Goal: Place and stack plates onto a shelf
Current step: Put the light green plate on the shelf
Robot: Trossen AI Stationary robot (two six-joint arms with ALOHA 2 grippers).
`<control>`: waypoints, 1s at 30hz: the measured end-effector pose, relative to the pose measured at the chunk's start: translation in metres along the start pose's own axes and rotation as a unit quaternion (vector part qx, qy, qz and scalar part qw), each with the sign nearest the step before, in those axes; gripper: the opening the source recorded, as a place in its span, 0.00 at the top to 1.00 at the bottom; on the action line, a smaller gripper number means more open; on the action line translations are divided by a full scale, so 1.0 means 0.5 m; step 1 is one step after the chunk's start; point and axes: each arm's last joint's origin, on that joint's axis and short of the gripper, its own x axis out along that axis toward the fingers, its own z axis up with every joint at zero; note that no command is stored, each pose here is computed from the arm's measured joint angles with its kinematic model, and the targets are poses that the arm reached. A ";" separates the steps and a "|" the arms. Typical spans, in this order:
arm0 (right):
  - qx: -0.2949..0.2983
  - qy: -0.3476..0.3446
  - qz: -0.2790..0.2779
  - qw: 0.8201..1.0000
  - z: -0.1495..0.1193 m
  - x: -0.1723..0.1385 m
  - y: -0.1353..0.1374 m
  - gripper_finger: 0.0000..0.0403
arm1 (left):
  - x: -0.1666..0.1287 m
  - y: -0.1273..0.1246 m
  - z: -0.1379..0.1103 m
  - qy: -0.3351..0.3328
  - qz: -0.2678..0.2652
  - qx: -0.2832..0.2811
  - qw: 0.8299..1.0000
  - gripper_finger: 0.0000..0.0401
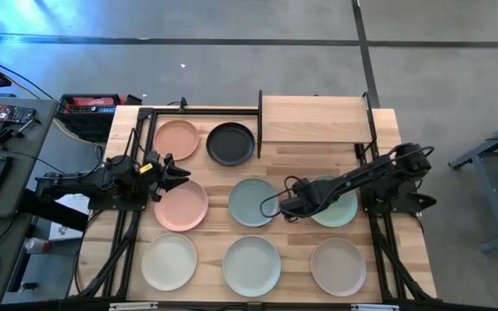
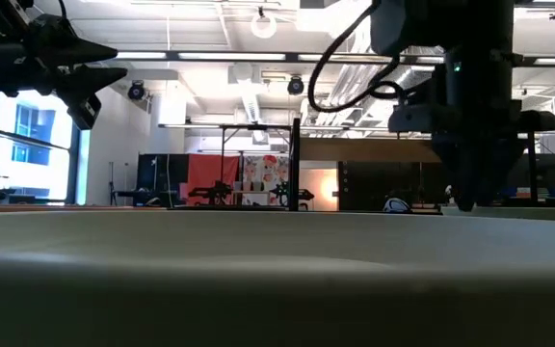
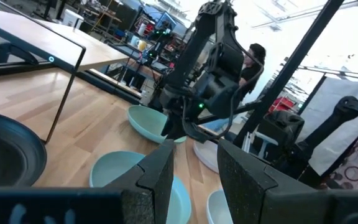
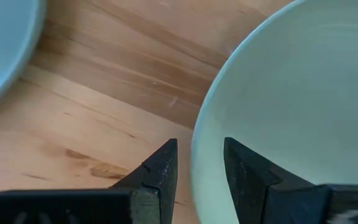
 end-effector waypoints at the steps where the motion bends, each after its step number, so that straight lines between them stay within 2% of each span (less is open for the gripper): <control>1: 0.000 0.001 -0.003 1.000 0.000 0.003 0.001 0.73 | 0.000 0.000 0.000 0.000 0.000 0.000 1.000 0.72; 12: -0.002 0.027 -0.031 0.999 -0.006 0.037 0.010 0.74 | 0.000 0.000 0.000 0.000 0.000 0.000 1.000 0.72; 15: 0.005 0.028 -0.031 0.999 -0.006 0.036 0.010 0.80 | 0.000 0.000 0.000 0.000 0.001 0.000 1.000 0.72; 20: 0.006 0.044 -0.030 0.999 -0.008 0.036 0.009 0.97 | 0.000 0.000 0.000 0.000 0.000 0.000 1.000 0.72; 30: 0.009 0.066 -0.019 0.998 -0.006 0.015 0.021 0.99 | 0.000 0.000 0.000 0.000 0.000 0.001 1.000 0.72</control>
